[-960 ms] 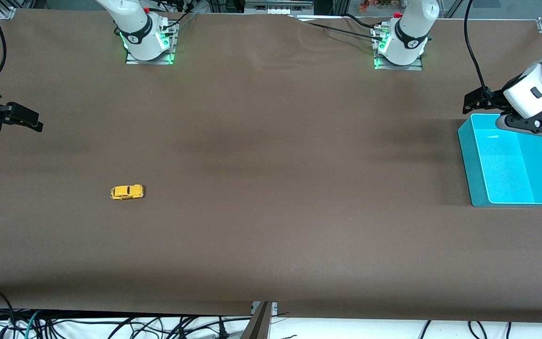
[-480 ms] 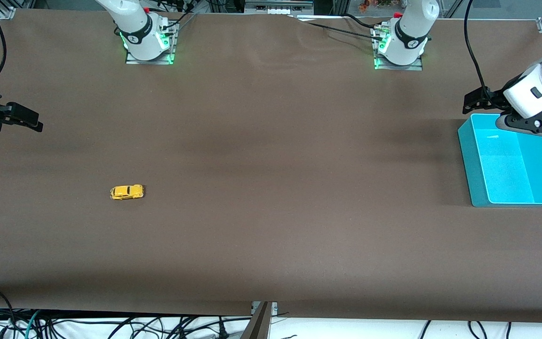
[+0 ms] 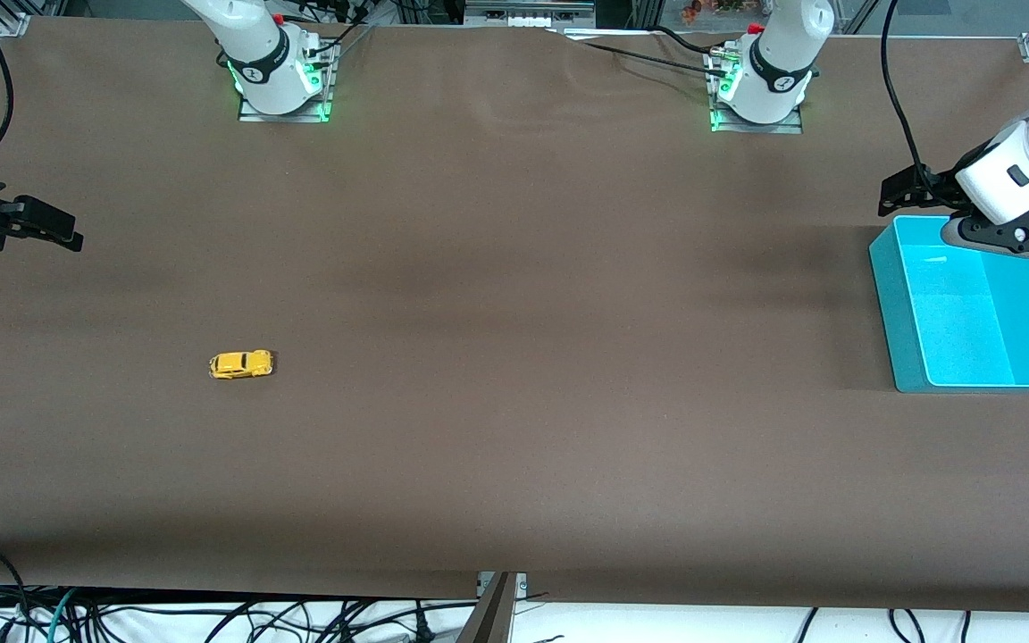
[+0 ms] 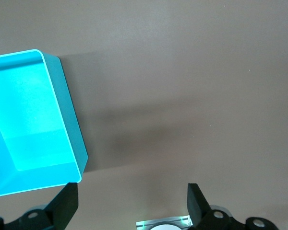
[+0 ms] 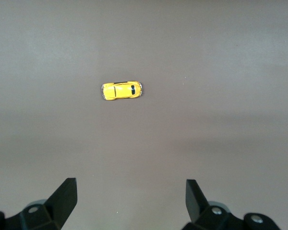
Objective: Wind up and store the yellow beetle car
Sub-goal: 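Reach the right gripper down over the yellow beetle car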
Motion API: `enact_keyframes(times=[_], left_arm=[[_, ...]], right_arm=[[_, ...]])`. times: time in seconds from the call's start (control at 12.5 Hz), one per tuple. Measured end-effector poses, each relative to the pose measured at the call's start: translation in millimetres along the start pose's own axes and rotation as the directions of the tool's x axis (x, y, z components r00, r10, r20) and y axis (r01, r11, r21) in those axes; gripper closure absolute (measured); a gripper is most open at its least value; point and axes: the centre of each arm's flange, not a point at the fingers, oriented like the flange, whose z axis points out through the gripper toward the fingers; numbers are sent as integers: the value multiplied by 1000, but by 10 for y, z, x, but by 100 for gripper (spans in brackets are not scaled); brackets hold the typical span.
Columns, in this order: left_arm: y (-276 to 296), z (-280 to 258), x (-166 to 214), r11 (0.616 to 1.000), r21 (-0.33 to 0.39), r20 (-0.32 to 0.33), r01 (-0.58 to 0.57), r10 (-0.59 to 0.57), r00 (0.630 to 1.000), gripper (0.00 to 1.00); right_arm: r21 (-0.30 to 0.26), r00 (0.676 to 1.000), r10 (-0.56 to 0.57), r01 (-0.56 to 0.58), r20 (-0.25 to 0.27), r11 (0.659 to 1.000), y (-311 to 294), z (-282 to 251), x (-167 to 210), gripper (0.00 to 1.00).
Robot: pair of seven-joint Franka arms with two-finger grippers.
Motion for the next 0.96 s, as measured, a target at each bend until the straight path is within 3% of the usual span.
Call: enact_keyframes(times=[0.4, 0.64, 0.8, 0.96], left_arm=[[0, 1, 0, 1000, 0, 0, 0, 0, 1000, 0], [1, 3, 0, 1000, 0, 1, 0, 0, 1000, 0], [2, 4, 0, 1000, 0, 1, 0, 0, 1000, 0], [3, 4, 0, 1000, 0, 1, 0, 0, 1000, 0]], right_arm=[[1, 999, -14, 14, 48, 1000, -105, 322, 172, 0], [2, 991, -113, 113, 79, 994, -395, 672, 367, 0], [13, 958, -274, 274, 85, 962, -487, 887, 485, 0], [27, 906, -414, 413, 93, 910, -489, 1125, 592, 0]])
